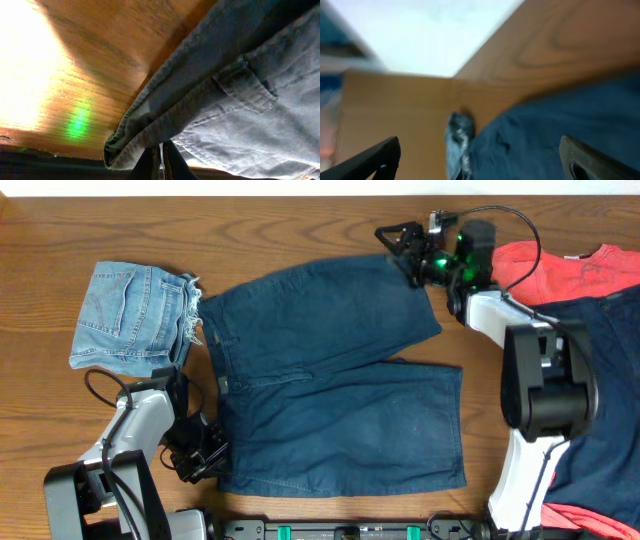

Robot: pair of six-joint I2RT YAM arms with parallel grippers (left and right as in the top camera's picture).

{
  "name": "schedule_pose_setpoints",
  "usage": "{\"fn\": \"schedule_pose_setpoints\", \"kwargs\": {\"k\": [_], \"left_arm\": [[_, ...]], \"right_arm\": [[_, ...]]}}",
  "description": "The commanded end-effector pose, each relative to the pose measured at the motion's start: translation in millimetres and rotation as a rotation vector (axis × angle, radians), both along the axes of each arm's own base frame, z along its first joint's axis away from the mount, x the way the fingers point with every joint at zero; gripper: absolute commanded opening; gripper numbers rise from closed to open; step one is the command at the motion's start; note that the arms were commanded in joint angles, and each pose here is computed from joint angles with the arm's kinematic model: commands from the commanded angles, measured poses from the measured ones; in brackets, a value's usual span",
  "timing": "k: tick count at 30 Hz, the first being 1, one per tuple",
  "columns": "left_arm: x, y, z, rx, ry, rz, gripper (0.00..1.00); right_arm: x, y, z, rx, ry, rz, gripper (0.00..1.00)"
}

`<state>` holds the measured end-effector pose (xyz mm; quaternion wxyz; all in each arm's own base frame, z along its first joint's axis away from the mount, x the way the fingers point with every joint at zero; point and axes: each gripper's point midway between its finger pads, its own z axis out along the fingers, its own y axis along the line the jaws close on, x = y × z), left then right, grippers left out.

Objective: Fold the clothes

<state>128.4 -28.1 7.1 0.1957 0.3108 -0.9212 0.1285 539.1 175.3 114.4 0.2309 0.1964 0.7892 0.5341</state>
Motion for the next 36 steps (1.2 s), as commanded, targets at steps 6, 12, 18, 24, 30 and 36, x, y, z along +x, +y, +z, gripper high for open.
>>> {"fn": "schedule_pose_setpoints", "kwargs": {"k": [6, 12, 18, 24, 30, 36], "left_arm": [[0, 2, 0, 0.006, -0.010, -0.011, 0.07], [2, 3, 0, 0.007, -0.015, -0.011, 0.06], [2, 2, 0, 0.007, -0.014, -0.011, 0.07], [2, 2, 0, 0.007, -0.015, -0.011, 0.07], [2, 2, 0, 0.007, -0.015, -0.011, 0.07], [2, 2, 0, 0.007, -0.015, -0.010, 0.07]], "right_arm": [[14, -16, 33, -0.652, -0.149, -0.081, 0.99], [14, -23, -10, -0.712, -0.074, -0.059, 0.56], [18, -31, -44, -0.744, -0.024, -0.066, 0.64], [18, -46, -66, -0.779, 0.027, -0.088, 0.63], [14, -47, -93, -0.781, 0.081, -0.080, 0.59], [17, -37, -112, -0.717, 0.093, -0.066, 0.54]]}}
